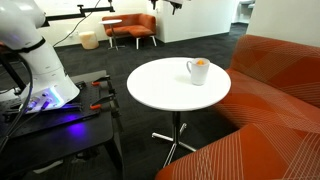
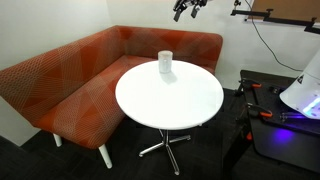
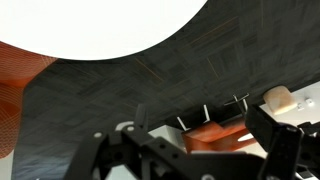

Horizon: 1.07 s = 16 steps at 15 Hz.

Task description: Remove the marker from the mug and put it on the table

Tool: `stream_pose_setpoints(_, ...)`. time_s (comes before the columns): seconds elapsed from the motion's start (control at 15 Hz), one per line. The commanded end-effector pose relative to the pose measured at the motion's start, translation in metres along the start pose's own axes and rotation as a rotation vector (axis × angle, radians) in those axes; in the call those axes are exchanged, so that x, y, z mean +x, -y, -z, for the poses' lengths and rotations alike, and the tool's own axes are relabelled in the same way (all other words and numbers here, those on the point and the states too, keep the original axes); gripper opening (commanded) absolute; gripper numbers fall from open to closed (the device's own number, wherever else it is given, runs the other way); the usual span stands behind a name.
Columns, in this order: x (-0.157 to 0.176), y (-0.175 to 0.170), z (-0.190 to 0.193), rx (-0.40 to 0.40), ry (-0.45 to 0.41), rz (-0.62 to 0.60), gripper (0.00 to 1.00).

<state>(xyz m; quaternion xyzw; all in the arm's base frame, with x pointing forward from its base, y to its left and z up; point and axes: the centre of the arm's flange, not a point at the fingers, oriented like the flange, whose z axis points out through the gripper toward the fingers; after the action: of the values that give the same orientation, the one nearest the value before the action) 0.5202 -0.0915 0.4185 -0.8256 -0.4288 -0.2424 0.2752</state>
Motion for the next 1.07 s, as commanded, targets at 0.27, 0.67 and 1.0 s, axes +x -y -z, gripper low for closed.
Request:
stream_pose_setpoints(0.27, -0.02, -0.036, 0.025, -0.115, -0.017, -0.031, 1.0)
stream_pose_setpoints(0.67, -0.034, -0.053, 0.034, -0.278, 0.031, -0.02, 1.0)
stream_pose_setpoints(1.0, -0.038, -0.052, 0.03, -0.251, 0.041, -0.033, 1.0)
